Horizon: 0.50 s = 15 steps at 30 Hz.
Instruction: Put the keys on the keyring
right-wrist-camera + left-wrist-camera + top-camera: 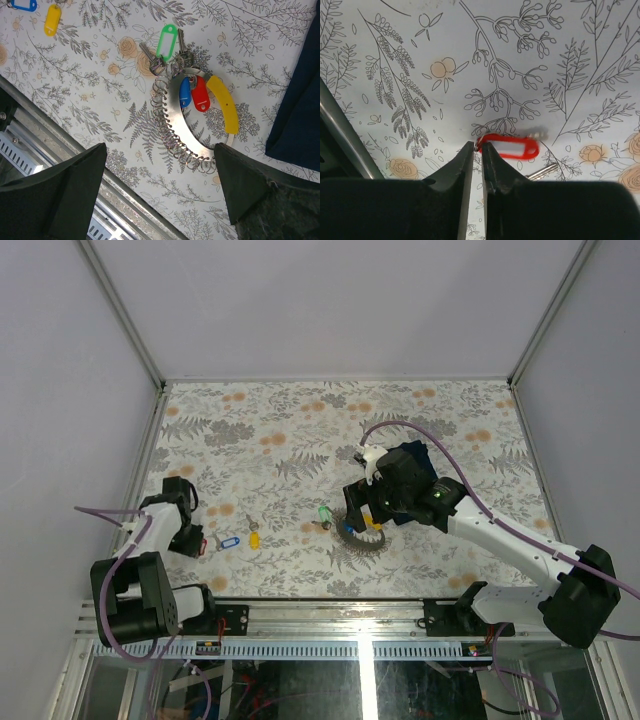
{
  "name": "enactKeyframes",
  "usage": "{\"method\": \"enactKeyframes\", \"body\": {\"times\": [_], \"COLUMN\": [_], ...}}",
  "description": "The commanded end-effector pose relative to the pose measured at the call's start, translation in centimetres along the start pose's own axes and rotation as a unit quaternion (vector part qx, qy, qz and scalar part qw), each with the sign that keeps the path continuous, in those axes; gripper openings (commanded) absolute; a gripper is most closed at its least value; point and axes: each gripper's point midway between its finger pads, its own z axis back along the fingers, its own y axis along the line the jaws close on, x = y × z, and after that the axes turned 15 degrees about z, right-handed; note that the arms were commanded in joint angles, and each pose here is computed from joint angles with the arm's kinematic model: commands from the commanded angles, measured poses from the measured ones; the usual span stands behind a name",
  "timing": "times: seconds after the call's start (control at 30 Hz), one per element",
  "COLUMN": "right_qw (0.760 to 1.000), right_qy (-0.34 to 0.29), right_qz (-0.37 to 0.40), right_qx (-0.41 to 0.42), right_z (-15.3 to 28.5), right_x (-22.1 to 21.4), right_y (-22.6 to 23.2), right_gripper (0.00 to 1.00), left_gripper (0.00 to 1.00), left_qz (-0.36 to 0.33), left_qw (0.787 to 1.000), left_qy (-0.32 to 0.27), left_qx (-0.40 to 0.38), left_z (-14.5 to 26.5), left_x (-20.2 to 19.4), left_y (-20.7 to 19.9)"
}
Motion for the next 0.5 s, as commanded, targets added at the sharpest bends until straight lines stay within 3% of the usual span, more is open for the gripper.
{"method": "enactKeyframes", "body": {"times": [0.0,0.1,0.27,0.47], "right_qw": [0.999,0.999,0.999,0.999], "right_qy": [-0.031,-0.031,-0.032,-0.046], "right_qz": [0.012,0.012,0.012,0.011], "right_qx": [0.005,0.006,0.002,-0.022], "right_z": [0.5,0.6,0.9,2.0], "right_x": [1.7,1.8,1.8,2.2], "right_y": [0.1,0.2,0.0,-0.6], "right_gripper": [0.95,0.95,0.95,0.95], "left_gripper": [0.08,0.00,0.00,0.00], "left_qz": [0.014,0.014,0.001,-0.056], "left_qw": [0.999,0.999,0.999,0.982], "left_qy": [-0.029,-0.031,-0.035,-0.026], "left_qx": [-0.002,-0.003,-0.031,-0.180], "left_z": [-0.3,-0.3,1.0,7.7], "left_x": [1.2,1.3,1.9,2.2], "left_y": [-0.6,-0.6,-1.7,-6.6]}}
